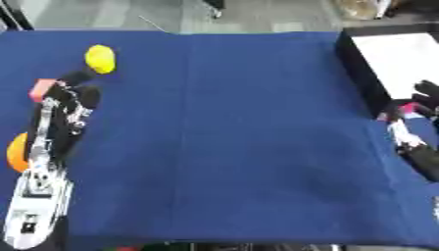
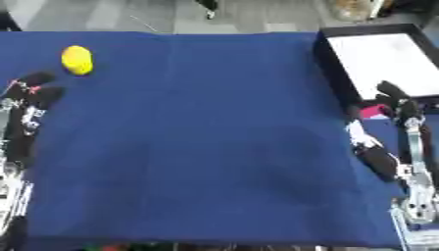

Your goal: Pick up the objects with one hand, pass them to the other hand, and then place them into the box on the other side of the table.

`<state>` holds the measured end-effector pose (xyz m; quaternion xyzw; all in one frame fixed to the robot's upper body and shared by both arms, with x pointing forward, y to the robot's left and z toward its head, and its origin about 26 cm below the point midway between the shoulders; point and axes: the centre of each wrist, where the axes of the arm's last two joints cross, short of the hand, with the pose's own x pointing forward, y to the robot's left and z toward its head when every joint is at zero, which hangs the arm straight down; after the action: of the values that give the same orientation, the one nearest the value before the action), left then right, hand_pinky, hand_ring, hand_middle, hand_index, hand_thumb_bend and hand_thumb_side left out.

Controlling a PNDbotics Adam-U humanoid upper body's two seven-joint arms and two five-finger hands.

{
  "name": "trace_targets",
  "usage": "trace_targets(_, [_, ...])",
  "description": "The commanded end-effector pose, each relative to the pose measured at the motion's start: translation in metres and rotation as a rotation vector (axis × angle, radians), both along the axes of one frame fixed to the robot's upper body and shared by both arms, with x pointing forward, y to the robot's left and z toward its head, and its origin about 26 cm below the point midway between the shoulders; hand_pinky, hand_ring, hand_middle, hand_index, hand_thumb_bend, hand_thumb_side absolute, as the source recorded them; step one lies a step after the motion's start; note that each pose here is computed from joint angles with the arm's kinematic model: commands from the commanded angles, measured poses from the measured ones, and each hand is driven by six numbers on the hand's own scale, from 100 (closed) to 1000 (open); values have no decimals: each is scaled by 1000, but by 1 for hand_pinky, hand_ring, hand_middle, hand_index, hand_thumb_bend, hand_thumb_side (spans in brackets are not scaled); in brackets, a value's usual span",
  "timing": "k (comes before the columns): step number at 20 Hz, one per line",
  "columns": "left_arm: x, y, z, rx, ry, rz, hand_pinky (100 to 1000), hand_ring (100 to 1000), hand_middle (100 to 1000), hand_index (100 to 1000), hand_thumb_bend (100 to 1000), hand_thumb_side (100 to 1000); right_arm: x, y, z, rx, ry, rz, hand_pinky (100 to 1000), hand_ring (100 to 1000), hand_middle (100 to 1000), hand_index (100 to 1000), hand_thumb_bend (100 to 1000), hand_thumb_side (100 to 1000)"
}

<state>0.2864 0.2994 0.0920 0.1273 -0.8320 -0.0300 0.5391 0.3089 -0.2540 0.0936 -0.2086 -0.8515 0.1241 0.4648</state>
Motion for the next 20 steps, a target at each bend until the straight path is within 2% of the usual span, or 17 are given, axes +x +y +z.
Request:
trace_targets(1, [1, -1, 8, 16, -26, -8, 815, 713, 743, 806, 711, 665, 0, 0, 5, -3, -18, 3, 859, 868, 844, 917, 237, 463])
trace_targets(12, [0, 5, 15, 64, -39, 5, 818, 709, 741, 807, 692, 673, 1, 0, 3, -3, -4, 11, 862, 868, 844, 915, 172, 380])
trace_targets(16, [0, 27, 39, 259, -71, 41, 827, 718, 746, 816, 659, 655, 0, -2, 2, -11, 4, 4, 862, 868, 844, 915, 161, 367])
trace_targets(20, [-1, 56, 69, 520, -81, 61, 838, 728, 751, 827, 601, 631, 0, -5, 2, -24, 8, -2, 863, 869, 845, 915, 156, 364])
